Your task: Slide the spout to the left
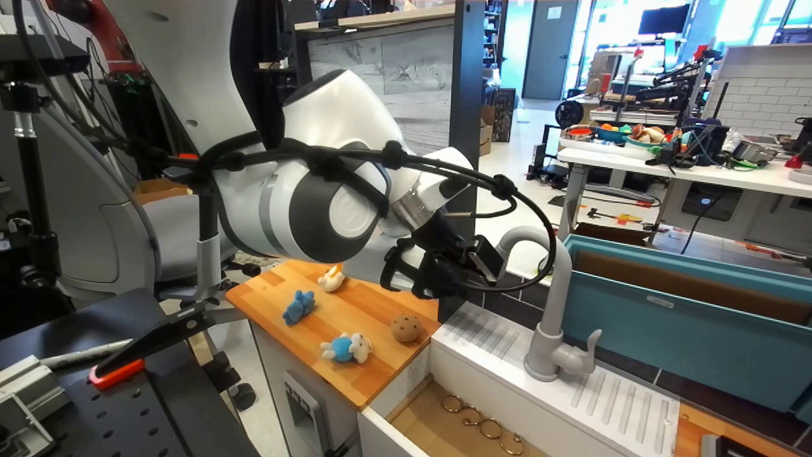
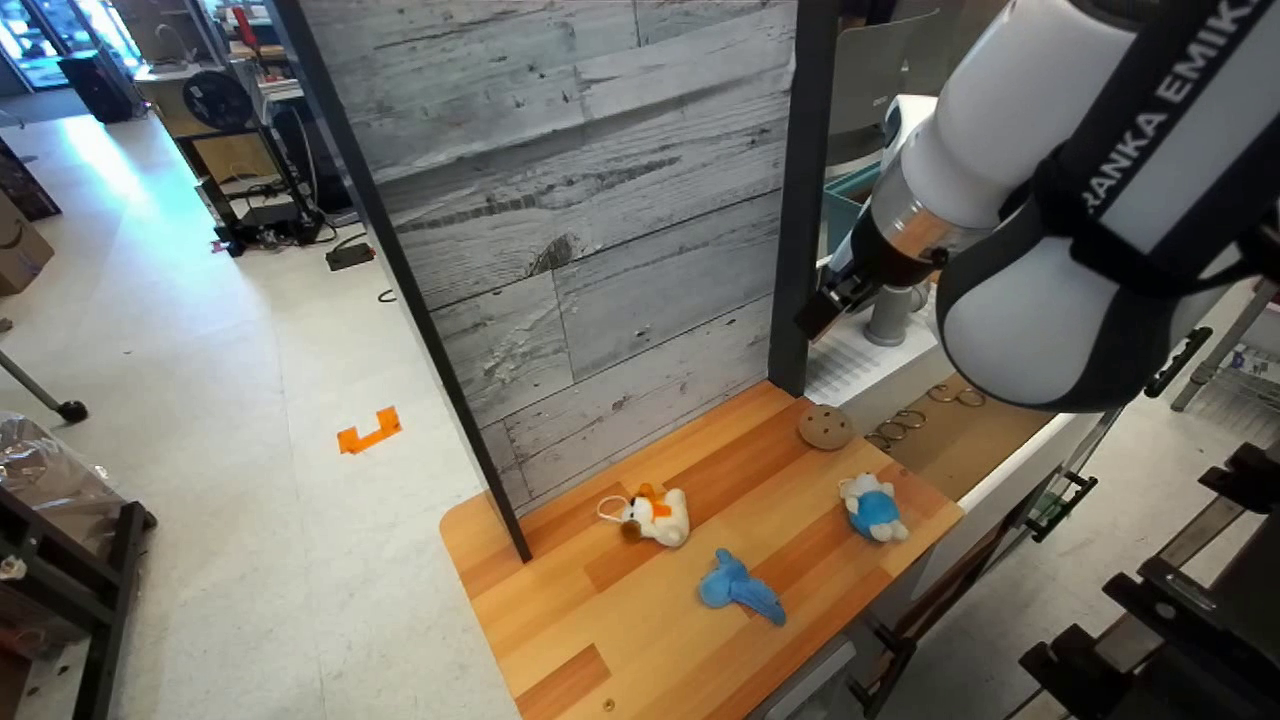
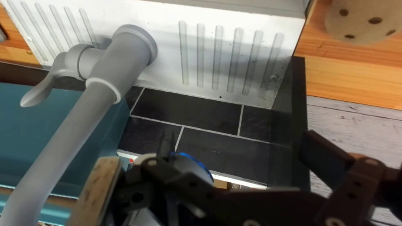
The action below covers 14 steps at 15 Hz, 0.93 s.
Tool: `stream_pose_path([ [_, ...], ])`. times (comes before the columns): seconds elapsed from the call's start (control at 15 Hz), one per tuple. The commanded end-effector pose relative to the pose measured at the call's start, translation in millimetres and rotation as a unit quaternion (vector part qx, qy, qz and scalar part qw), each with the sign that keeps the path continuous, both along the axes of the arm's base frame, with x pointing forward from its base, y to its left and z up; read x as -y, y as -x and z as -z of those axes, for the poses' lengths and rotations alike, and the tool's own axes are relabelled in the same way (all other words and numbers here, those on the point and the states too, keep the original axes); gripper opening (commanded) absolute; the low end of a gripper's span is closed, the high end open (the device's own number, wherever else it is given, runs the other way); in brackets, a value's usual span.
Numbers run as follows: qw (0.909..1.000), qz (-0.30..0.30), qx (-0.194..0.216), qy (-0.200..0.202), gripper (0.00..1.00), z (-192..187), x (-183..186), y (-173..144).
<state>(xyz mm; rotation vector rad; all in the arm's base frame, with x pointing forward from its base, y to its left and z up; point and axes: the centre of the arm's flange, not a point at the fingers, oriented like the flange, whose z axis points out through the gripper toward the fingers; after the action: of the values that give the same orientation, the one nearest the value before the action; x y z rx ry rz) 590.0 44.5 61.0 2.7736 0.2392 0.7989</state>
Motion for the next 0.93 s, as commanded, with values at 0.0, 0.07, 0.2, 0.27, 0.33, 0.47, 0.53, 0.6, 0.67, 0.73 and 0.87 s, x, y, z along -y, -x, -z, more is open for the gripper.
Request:
stream_pose_path([
  [0.0, 1.0, 0.002, -0.007, -0.002, 1.0, -6.4, -9.5, -3.4],
  [0.07, 0.9997, 0.005, -0.022, -0.004, 1.0, -9.3, -8.0, 2.9],
  [0.2, 0.9975, 0.008, -0.07, -0.009, 1.0, -18.4, -7.2, 22.0],
  [0.27, 0.995, 0.011, -0.098, -0.009, 1.0, -23.3, -7.6, 32.8],
  [0.33, 0.9923, 0.013, -0.122, -0.01, 1.0, -26.7, -7.6, 41.4],
  [0.47, 0.9851, 0.02, -0.17, -0.014, 1.0, -39.6, -6.8, 59.3],
  [0.53, 0.9797, 0.023, -0.198, -0.015, 1.0, -49.4, -5.5, 70.0],
  [0.6, 0.9731, 0.028, -0.228, -0.015, 1.0, -59.7, -5.0, 78.6],
  [0.67, 0.966, 0.032, -0.256, -0.017, 1.0, -69.1, -3.9, 86.4],
  [0.73, 0.9586, 0.036, -0.282, -0.022, 1.0, -82.7, -4.1, 92.9],
  [0.87, 0.9462, 0.041, -0.319, -0.031, 1.0, -106.8, -1.5, 101.3],
])
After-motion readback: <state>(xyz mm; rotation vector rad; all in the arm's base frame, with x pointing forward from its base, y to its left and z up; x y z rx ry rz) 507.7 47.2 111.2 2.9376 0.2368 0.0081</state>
